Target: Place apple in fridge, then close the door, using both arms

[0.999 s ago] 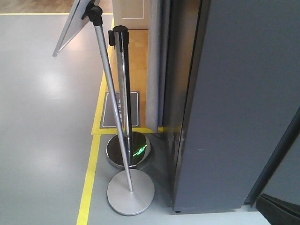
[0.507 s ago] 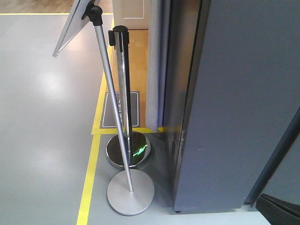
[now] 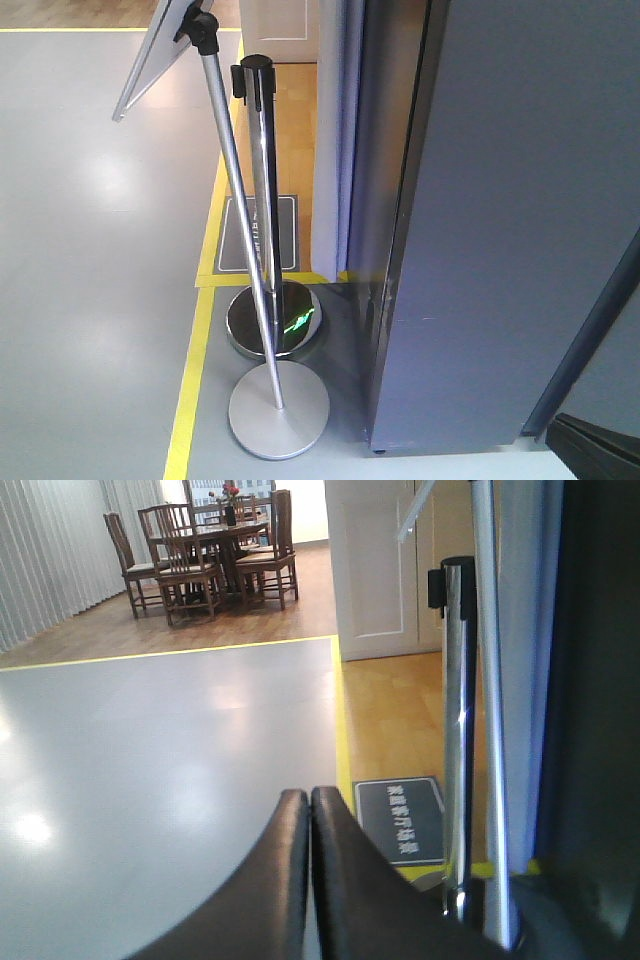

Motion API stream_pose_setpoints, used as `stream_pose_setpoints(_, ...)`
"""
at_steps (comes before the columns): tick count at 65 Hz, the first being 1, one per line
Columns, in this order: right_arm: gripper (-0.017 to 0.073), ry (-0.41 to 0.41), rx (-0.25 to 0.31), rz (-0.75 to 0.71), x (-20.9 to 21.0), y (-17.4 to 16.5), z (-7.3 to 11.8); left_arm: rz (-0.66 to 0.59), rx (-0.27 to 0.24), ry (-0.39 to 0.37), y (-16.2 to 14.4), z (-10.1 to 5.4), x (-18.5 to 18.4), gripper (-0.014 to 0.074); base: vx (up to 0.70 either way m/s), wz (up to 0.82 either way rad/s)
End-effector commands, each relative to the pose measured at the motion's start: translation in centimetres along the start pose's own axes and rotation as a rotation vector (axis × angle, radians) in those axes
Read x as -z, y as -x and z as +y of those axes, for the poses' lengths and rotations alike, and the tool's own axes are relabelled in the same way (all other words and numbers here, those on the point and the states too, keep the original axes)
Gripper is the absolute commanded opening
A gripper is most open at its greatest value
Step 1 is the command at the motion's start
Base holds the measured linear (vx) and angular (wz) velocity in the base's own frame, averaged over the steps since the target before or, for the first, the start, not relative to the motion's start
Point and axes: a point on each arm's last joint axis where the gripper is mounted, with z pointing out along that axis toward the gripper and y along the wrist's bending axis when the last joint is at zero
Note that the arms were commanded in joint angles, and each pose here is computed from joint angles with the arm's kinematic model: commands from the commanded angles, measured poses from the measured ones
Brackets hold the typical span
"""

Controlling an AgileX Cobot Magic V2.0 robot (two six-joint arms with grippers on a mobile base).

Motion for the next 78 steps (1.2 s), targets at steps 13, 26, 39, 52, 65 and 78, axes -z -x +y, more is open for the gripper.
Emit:
stream_pose_setpoints(13, -0.0002, -0.018, -0.021, -0.054, 0.12, 1.07, -0.23, -0.134, 0.07, -0.043, 0.47, -0.36, 0.04, -0.0006, 0.0, 0.0)
stream_pose_setpoints(26, -0.0002, -0.018, -0.021, -0.054, 0.12, 1.07, -0.23, -0.129, 0.07, -0.041, 0.42, -0.35, 0.04, -0.0006, 0.0, 0.0)
stream_pose_setpoints(39, -0.0002, -0.018, -0.021, -0.054, 0.12, 1.07, -0.23, -0.128, 0.07, -0.041, 0.42, -0.35, 0.03, -0.0006, 0.0, 0.0)
stream_pose_setpoints(52, -0.0002, -0.018, -0.021, -0.054, 0.12, 1.07, -0.23, -0.128, 0.07, -0.041, 0.42, -0.35, 0.03, -0.0006, 0.0, 0.0)
stream_pose_setpoints(65, -0.0002, -0.018, -0.021, -0.054, 0.12, 1.07, -0.23, -0.129, 0.07, -0.041, 0.45, -0.35, 0.03, -0.0006, 0.0, 0.0)
stream_pose_setpoints(78, -0.0002, -0.015, -0.02, -0.054, 0.13, 1.07, -0.2, -0.129, 0.07, -0.041, 0.45, -0.35, 0.03, -0.0006, 0.0, 0.0)
